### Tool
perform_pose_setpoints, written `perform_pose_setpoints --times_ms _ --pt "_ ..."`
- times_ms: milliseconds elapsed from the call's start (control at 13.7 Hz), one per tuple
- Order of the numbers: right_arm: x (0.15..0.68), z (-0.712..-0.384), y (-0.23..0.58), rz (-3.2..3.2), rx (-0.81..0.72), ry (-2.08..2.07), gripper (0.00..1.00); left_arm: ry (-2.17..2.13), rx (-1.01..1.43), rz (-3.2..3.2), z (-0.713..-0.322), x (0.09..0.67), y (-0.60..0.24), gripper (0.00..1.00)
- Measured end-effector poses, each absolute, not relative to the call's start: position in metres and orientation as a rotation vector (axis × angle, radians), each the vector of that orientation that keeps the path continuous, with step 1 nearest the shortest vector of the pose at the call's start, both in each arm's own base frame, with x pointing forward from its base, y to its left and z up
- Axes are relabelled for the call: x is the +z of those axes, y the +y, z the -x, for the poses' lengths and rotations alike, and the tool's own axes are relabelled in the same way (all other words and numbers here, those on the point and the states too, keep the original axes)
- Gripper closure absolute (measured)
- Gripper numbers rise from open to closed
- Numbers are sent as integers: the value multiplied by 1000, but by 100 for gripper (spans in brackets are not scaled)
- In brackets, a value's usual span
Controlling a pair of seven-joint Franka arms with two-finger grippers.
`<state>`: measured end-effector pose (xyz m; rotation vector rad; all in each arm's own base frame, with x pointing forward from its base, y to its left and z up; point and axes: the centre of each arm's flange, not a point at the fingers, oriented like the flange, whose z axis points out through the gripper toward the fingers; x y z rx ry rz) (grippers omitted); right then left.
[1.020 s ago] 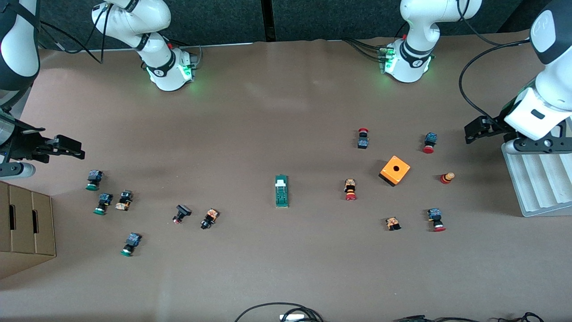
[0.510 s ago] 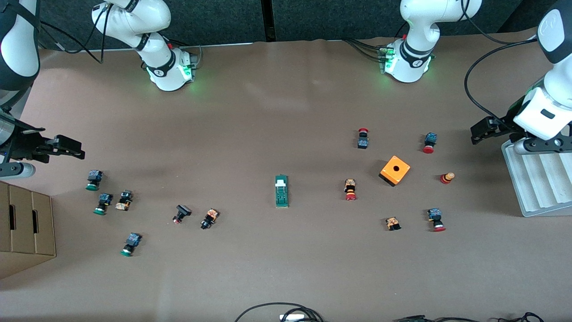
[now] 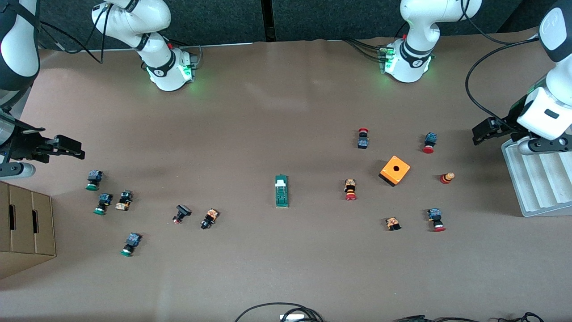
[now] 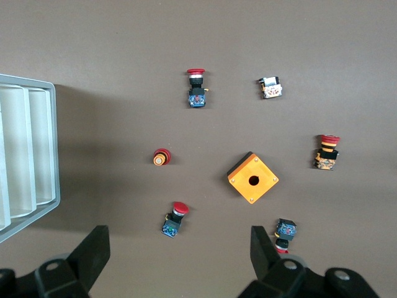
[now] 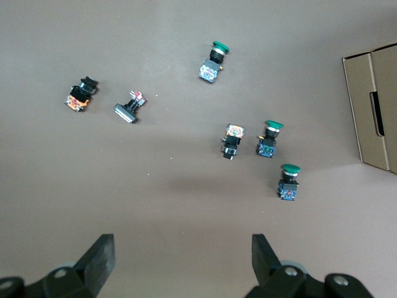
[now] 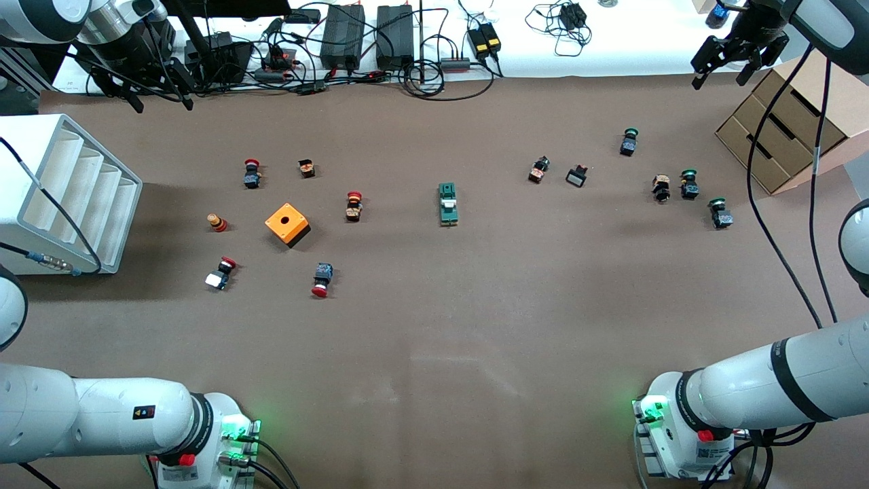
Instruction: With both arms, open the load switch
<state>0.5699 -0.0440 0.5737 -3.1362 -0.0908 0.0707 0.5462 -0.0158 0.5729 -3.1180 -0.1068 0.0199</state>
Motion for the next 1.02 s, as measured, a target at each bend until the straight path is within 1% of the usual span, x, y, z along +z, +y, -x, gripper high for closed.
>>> perform_pose_setpoints --times_ms 1020 --pt "574 -570 -44 3136 71 -91 0 -101 13 3117 -546 577 -18 0"
